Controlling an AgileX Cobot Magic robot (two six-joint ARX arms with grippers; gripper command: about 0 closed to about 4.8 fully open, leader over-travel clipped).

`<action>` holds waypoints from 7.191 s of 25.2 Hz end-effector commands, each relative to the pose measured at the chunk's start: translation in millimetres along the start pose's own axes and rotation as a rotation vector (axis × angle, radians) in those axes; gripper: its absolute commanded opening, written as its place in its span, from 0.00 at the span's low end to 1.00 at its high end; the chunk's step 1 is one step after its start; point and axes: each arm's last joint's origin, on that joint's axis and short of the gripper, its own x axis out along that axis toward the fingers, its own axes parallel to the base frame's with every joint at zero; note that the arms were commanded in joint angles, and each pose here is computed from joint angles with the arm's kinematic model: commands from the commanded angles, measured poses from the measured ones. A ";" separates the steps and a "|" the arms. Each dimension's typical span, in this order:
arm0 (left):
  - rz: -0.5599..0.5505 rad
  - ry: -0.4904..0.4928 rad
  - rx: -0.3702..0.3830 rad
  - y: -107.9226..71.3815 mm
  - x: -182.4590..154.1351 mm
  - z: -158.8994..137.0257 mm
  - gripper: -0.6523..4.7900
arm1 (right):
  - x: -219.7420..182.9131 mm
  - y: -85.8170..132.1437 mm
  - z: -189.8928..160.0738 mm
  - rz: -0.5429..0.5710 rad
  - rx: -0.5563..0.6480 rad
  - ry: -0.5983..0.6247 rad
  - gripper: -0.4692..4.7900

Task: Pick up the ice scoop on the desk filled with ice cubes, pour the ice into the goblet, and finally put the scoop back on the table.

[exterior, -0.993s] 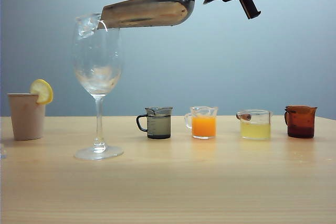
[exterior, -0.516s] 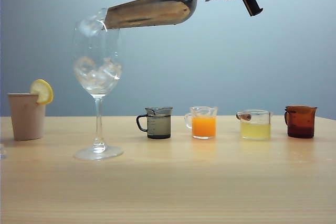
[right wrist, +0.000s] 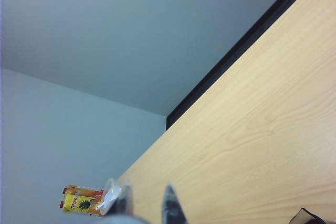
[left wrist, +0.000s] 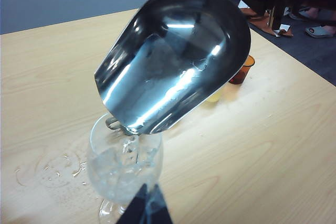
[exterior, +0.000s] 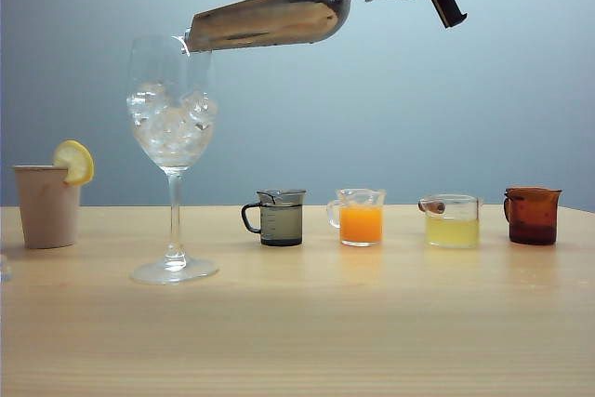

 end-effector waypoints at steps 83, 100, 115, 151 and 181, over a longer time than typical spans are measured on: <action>-0.045 -0.015 0.011 -1.4 -1.3 1.9 0.11 | -112.0 -62.7 91.2 -0.307 0.039 -0.126 0.08; -0.045 -0.015 0.011 -1.4 -1.3 1.9 0.11 | -145.0 -122.5 118.0 -0.461 0.085 -0.227 0.08; -0.045 -0.015 0.011 -1.4 -1.3 1.9 0.11 | -171.3 -144.4 139.6 -0.547 0.030 -0.312 0.08; -0.045 -0.014 0.010 -1.4 -1.3 1.8 0.11 | -171.9 -259.3 168.7 -0.657 0.114 -0.375 0.08; -0.043 -0.013 0.006 -1.3 -0.9 1.8 0.11 | -161.8 -285.2 176.5 -0.698 0.083 -0.465 0.08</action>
